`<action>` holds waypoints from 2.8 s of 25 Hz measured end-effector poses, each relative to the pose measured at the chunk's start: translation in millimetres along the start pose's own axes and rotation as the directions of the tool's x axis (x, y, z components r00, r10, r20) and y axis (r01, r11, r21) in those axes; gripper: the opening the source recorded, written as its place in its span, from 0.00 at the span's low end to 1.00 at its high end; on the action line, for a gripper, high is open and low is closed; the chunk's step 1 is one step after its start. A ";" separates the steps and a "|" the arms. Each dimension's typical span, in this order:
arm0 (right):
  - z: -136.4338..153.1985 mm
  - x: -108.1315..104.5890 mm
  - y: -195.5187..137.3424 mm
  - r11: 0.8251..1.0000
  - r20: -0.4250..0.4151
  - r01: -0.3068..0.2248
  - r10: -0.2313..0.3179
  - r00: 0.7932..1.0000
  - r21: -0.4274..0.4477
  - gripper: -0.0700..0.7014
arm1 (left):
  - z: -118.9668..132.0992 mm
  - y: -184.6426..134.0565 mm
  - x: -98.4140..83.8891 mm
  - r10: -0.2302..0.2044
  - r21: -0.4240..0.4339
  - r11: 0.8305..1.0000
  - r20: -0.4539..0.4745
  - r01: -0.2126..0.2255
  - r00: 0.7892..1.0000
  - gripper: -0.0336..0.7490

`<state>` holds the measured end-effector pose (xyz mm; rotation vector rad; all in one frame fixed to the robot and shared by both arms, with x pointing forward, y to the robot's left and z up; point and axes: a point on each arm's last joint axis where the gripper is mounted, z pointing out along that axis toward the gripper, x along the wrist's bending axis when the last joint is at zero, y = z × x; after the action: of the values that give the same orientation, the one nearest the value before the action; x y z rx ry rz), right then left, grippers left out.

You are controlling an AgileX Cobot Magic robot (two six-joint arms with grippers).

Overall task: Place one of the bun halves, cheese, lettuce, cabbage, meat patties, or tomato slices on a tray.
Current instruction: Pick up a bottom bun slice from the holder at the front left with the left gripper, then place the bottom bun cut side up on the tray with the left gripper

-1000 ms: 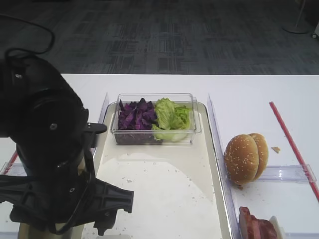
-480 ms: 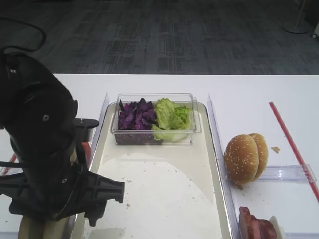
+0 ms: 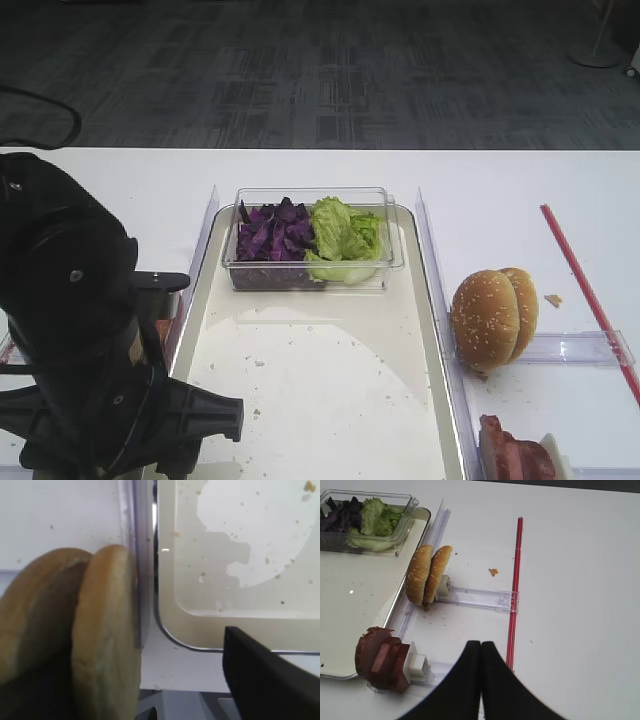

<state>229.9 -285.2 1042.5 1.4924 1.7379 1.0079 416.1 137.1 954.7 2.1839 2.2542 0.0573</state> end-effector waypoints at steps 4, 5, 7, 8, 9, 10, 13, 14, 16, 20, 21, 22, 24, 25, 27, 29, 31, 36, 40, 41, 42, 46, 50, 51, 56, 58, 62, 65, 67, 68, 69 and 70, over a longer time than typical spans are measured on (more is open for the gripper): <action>0.0 0.0 0.0 1.000 0.000 0.000 0.000 1.000 0.000 0.56 | 0.0 0.1 -0.2 0.004 -0.002 1.000 0.002 -0.004 1.000 0.57; 0.0 0.0 0.0 1.000 0.000 0.000 0.000 1.000 0.000 0.56 | 0.0 0.1 -0.2 0.006 -0.002 1.000 0.002 -0.006 1.000 0.54; 0.0 0.0 0.0 1.000 0.000 0.000 0.000 1.000 0.000 0.56 | 0.1 0.0 0.4 0.008 -0.001 1.000 -0.004 -0.008 1.000 0.46; 0.0 0.0 0.0 1.000 0.000 0.000 0.000 1.000 0.000 0.56 | 0.1 -0.1 0.5 0.008 0.001 1.000 -0.006 -0.008 1.000 0.43; 0.0 0.0 0.0 1.000 0.000 0.000 0.000 1.000 0.000 0.56 | 0.1 0.0 1.2 0.008 0.002 1.000 -0.010 -0.008 1.000 0.39; 0.0 0.0 0.0 1.000 0.000 0.000 0.000 1.000 0.000 0.56 | 0.1 0.1 1.4 0.009 0.002 1.000 -0.011 -0.009 1.000 0.35; 0.0 0.0 0.0 1.000 0.000 0.000 0.000 1.000 0.000 0.56 | 0.1 0.5 2.6 0.012 0.001 1.000 -0.022 -0.012 1.000 0.26; 0.0 0.0 0.0 1.000 0.000 0.000 0.000 1.000 0.000 0.56 | 0.1 0.5 3.2 0.015 0.001 1.000 -0.029 -0.015 0.999 0.24; 0.0 0.0 0.0 1.000 0.000 0.000 0.000 1.000 0.000 0.56 | 0.1 0.9 4.2 0.016 0.001 1.000 -0.035 -0.016 0.999 0.20; 0.0 0.0 0.0 1.000 0.000 0.000 0.000 1.000 0.000 0.56 | 0.0 1.3 5.2 0.007 0.000 1.000 -0.042 -0.007 0.999 0.16; 0.0 0.0 0.0 1.000 0.000 0.000 0.000 1.000 0.000 0.56 | 0.0 1.4 5.5 0.007 -0.001 1.000 -0.046 -0.007 0.999 0.15; 0.0 0.0 0.0 1.000 0.000 0.000 0.000 1.000 0.000 0.56 | 0.0 1.5 5.6 0.008 -0.002 1.000 -0.047 -0.008 0.999 0.14; 0.0 0.0 0.0 1.000 0.000 0.000 0.000 1.000 0.000 0.56 | 0.0 1.5 5.8 0.007 -0.002 1.000 -0.050 -0.007 0.999 0.12; 0.0 0.0 0.0 1.000 0.000 0.000 0.000 1.000 0.000 0.56 | 0.0 1.6 5.9 0.008 -0.003 1.000 -0.050 -0.008 0.999 0.12; 0.0 0.0 0.0 1.000 0.000 0.000 0.000 1.000 0.000 0.56 | 0.0 1.5 6.1 0.007 -0.002 1.000 -0.052 -0.007 0.999 0.11; 0.0 0.0 0.0 1.000 0.000 0.000 0.000 1.000 0.000 0.56 | 0.0 1.5 6.3 0.009 -0.002 1.000 -0.055 -0.009 0.998 0.11; 0.0 0.0 0.0 1.000 0.000 0.000 0.000 1.000 0.000 0.56 | -0.5 1.4 6.4 0.008 -0.003 1.000 -0.053 -0.009 0.999 0.11; 0.0 0.0 0.0 1.000 0.000 -0.002 0.002 1.000 0.000 0.56 | -10.7 0.3 8.6 0.006 -0.023 1.000 -0.040 -0.007 0.999 0.11; 0.0 0.0 0.0 1.000 0.000 -0.002 0.002 1.000 0.000 0.56 | -27.1 1.3 9.4 0.004 -0.045 0.999 -0.028 -0.005 1.000 0.11; 0.0 0.0 0.0 1.000 0.000 -0.002 0.002 1.000 0.000 0.56 | -31.9 1.7 9.5 0.003 -0.053 0.999 -0.024 -0.004 1.000 0.11; 0.0 0.0 0.0 1.000 0.000 -0.002 0.002 1.000 0.000 0.56 | -36.7 3.0 9.0 0.003 -0.063 0.998 -0.020 -0.005 1.000 0.11; 0.0 0.0 0.0 1.000 0.000 -0.002 0.002 1.000 0.000 0.56 | -58.6 6.9 10.1 0.006 -0.092 0.996 -0.034 -0.009 0.999 0.10; 0.0 0.0 0.0 1.000 0.000 -0.002 0.002 1.000 0.000 0.56 | -79.5 10.6 11.0 0.013 -0.120 0.993 -0.045 -0.018 0.999 0.10; 0.0 0.0 0.0 1.000 0.000 -0.002 0.002 1.000 0.000 0.56 | -84.4 11.3 10.9 0.015 -0.129 0.991 -0.040 -0.020 0.999 0.10; 0.0 0.0 0.0 1.000 0.000 -0.004 0.004 1.000 0.000 0.56 | -106.9 17.2 8.6 0.037 -0.198 0.980 -0.005 -0.037 0.999 0.10; 0.0 0.0 0.0 1.000 0.000 -0.004 0.004 1.000 0.000 0.56 | -111.3 18.7 8.1 0.044 -0.213 0.976 -0.001 -0.043 0.999 0.10; 0.0 0.0 0.0 1.000 0.000 -0.004 0.004 1.000 0.000 0.56 | -114.0 17.7 7.5 0.072 -0.209 0.975 0.009 -0.069 0.997 0.10; 0.0 0.0 0.0 1.000 0.000 -0.004 0.004 1.000 0.000 0.56 | -114.0 14.4 4.6 0.097 -0.181 0.980 0.044 -0.087 0.994 0.10; 0.0 0.0 0.0 1.000 0.000 -0.004 0.004 1.000 0.000 0.56 | -114.7 13.4 -0.1 0.117 -0.180 0.979 0.097 -0.098 0.988 0.10; 0.0 0.0 0.0 1.000 0.000 -0.004 0.004 1.000 0.000 0.56 | -115.2 13.7 -3.3 0.126 -0.189 0.977 0.131 -0.100 0.983 0.10; 0.0 0.0 0.0 1.000 0.000 -0.004 0.004 1.000 0.000 0.56 | -115.8 14.4 -6.1 0.137 -0.201 0.974 0.159 -0.104 0.978 0.10; 0.0 0.0 0.0 1.000 0.000 -0.004 0.004 1.000 0.000 0.56 | -116.4 15.1 -8.8 0.147 -0.214 0.971 0.186 -0.107 0.971 0.10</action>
<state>229.9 -285.2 1042.5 1.4961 1.7357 1.0097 428.3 125.9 1071.3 2.1197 1.9106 0.0605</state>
